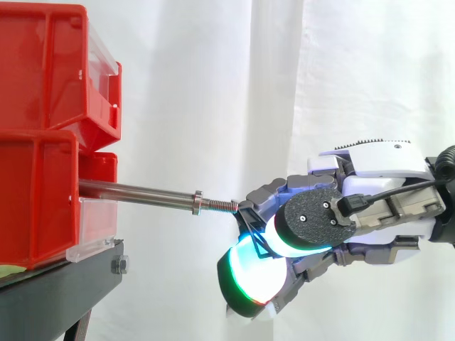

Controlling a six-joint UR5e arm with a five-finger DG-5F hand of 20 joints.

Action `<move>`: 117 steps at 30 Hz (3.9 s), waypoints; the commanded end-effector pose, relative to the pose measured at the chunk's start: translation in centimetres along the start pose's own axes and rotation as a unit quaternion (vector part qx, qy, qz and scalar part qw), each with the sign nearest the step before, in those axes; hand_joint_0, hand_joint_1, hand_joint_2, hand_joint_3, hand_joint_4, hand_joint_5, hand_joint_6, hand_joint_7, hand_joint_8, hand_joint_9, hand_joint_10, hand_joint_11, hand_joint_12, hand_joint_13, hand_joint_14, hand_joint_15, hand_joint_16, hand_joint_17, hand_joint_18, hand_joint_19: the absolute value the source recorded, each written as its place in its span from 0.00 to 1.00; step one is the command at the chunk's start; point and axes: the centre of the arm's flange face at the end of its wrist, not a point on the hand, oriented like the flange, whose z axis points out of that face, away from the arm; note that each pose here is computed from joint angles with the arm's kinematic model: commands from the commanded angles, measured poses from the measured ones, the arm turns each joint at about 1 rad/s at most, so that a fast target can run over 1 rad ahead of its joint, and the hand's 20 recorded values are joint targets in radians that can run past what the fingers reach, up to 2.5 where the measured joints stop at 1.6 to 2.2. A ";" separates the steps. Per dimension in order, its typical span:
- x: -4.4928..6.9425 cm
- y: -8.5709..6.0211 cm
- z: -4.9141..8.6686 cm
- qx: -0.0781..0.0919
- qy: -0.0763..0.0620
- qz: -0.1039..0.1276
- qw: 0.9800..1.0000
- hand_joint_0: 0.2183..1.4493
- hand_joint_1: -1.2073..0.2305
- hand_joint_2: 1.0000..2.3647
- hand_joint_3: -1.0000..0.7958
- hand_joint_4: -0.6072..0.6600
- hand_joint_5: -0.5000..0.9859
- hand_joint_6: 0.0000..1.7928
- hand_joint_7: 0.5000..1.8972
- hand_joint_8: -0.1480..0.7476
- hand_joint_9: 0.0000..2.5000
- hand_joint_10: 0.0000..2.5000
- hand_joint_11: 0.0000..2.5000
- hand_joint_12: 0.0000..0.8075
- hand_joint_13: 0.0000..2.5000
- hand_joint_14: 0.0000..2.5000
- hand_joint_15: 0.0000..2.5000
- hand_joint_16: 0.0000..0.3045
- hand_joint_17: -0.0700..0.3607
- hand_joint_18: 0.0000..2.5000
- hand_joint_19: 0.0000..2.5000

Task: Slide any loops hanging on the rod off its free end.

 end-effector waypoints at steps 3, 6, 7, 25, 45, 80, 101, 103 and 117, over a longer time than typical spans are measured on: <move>-0.8 0.7 -1.9 0.016 -0.002 -0.003 1.000 0.30 0.39 0.02 0.47 0.52 0.20 0.48 0.36 0.45 0.28 0.01 0.16 0.32 0.27 0.00 0.03 0.11 0.34 0.25 0.11; -1.0 0.5 -3.1 0.031 -0.009 -0.003 0.999 0.30 0.38 0.02 0.47 0.52 0.20 0.48 0.35 0.45 0.28 0.00 0.15 0.32 0.27 0.00 0.03 0.11 0.34 0.25 0.11; -1.0 0.4 -3.4 0.037 -0.012 -0.003 0.999 0.30 0.38 0.02 0.47 0.52 0.20 0.48 0.34 0.44 0.28 0.01 0.15 0.32 0.27 0.00 0.03 0.11 0.34 0.24 0.12; -2.2 1.0 -5.4 0.092 -0.040 0.075 0.992 0.31 0.34 0.02 0.42 0.52 0.20 0.48 0.33 0.44 0.28 0.01 0.16 0.32 0.27 0.00 0.03 0.11 0.34 0.25 0.12; -1.7 2.9 -6.4 0.128 -0.051 0.124 0.983 0.33 0.32 0.01 0.38 0.51 0.19 0.47 0.32 0.43 0.27 0.00 0.15 0.32 0.27 0.00 0.03 0.11 0.34 0.25 0.12; -1.1 3.5 -6.5 0.135 -0.047 0.143 0.979 0.30 0.41 0.01 0.37 0.56 0.22 0.42 0.41 0.45 0.28 0.01 0.16 0.33 0.28 0.00 0.04 0.12 0.35 0.26 0.14; -1.0 3.5 -6.6 0.139 -0.044 0.146 0.978 0.30 0.47 0.01 0.32 0.58 0.24 0.41 0.42 0.45 0.29 0.01 0.16 0.32 0.28 0.00 0.05 0.12 0.35 0.27 0.15; -1.1 3.4 -6.7 0.139 -0.045 0.146 0.978 0.30 0.48 0.00 0.32 0.58 0.24 0.41 0.43 0.45 0.30 0.01 0.16 0.32 0.28 0.00 0.05 0.12 0.35 0.27 0.15; -1.1 3.3 -6.8 0.142 -0.043 0.151 0.977 0.31 0.31 0.01 0.36 0.57 0.21 0.44 0.37 0.44 0.29 0.01 0.16 0.32 0.28 0.00 0.04 0.12 0.35 0.27 0.14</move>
